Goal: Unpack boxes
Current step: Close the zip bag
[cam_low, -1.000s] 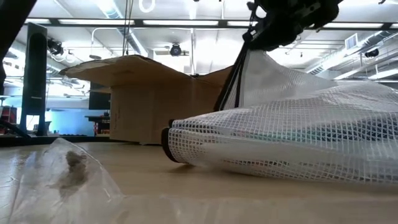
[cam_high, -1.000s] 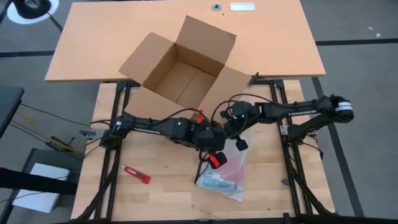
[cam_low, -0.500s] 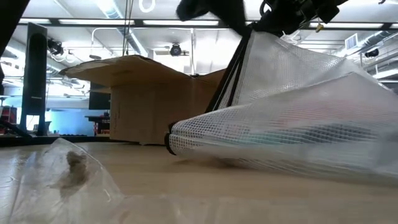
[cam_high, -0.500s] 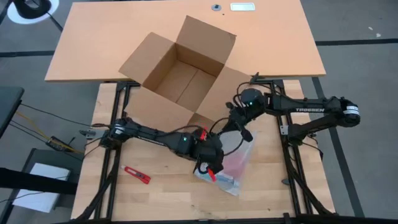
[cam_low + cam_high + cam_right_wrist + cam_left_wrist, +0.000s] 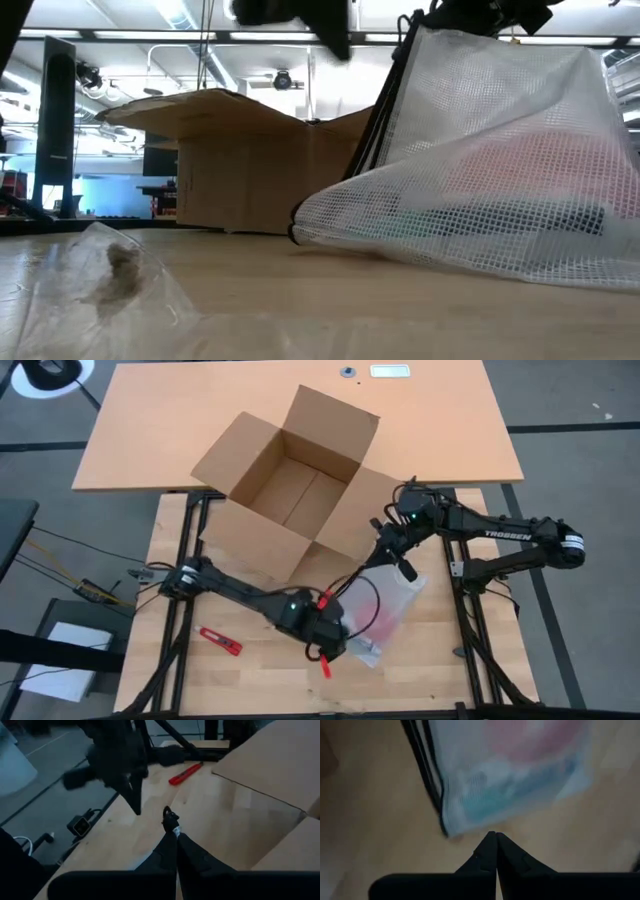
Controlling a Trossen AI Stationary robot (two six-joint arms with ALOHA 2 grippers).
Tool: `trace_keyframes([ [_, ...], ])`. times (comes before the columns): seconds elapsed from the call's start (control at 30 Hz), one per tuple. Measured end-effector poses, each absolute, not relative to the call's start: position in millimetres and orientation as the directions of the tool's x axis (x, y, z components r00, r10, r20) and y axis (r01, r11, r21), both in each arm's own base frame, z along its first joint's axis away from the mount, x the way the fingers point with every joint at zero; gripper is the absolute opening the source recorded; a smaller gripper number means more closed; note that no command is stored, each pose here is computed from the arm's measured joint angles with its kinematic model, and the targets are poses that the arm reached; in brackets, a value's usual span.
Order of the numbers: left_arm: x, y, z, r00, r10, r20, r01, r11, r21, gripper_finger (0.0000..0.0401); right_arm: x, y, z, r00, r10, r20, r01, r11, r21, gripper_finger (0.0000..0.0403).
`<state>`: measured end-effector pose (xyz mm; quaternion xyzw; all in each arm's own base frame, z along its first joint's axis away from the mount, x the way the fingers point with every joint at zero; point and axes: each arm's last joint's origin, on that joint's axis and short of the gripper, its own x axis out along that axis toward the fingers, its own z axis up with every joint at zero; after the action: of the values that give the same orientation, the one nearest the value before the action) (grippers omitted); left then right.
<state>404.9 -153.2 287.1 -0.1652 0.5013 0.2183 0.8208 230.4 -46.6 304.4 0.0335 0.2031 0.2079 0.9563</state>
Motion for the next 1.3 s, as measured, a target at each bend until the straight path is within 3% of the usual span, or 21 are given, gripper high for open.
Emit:
trace_keyframes([
  [0.17, 410, -144, 329, 0.527, 0.234, -0.817, -0.552, 0.825, -0.119, 0.0031, 231, -42, 304, 0.821, 0.429, -0.377, -0.399, 0.903, 0.158, 0.0],
  [0.33, 414, -121, 361, 0.597, 0.343, -0.726, -0.618, 0.773, -0.143, 0.0093, 231, -40, 304, 0.819, 0.434, -0.376, -0.405, 0.901, 0.156, 0.0],
  [0.57, 426, -83, 359, 0.572, 0.4, -0.717, -0.662, 0.74, -0.116, 0.0179, 232, -40, 304, 0.82, 0.432, -0.375, -0.41, 0.901, 0.143, 0.0],
  [0.67, 430, -71, 359, 0.577, 0.387, -0.719, -0.646, 0.755, -0.113, 0.0194, 232, -40, 304, 0.82, 0.432, -0.375, -0.413, 0.901, 0.134, 0.0],
  [0.77, 434, -60, 359, 0.59, 0.285, -0.755, -0.589, 0.792, -0.162, 0.0197, 232, -41, 304, 0.821, 0.431, -0.374, -0.413, 0.901, 0.13, 0.0],
  [1.03, 442, -49, 351, 0.602, 0.233, -0.764, -0.543, 0.82, -0.178, 0.0177, 232, -41, 304, 0.822, 0.43, -0.373, -0.421, 0.9, 0.112, 0.0],
  [1.13, 442, -50, 351, 0.602, 0.215, -0.769, -0.525, 0.833, -0.178, 0.0131, 232, -41, 305, 0.823, 0.43, -0.372, -0.421, 0.9, 0.11, 0.0],
  [1.3, 441, -50, 350, 0.591, 0.217, -0.777, -0.509, 0.847, -0.151, 0.0016, 232, -41, 305, 0.823, 0.429, -0.371, -0.424, 0.9, 0.102, 0.0],
])
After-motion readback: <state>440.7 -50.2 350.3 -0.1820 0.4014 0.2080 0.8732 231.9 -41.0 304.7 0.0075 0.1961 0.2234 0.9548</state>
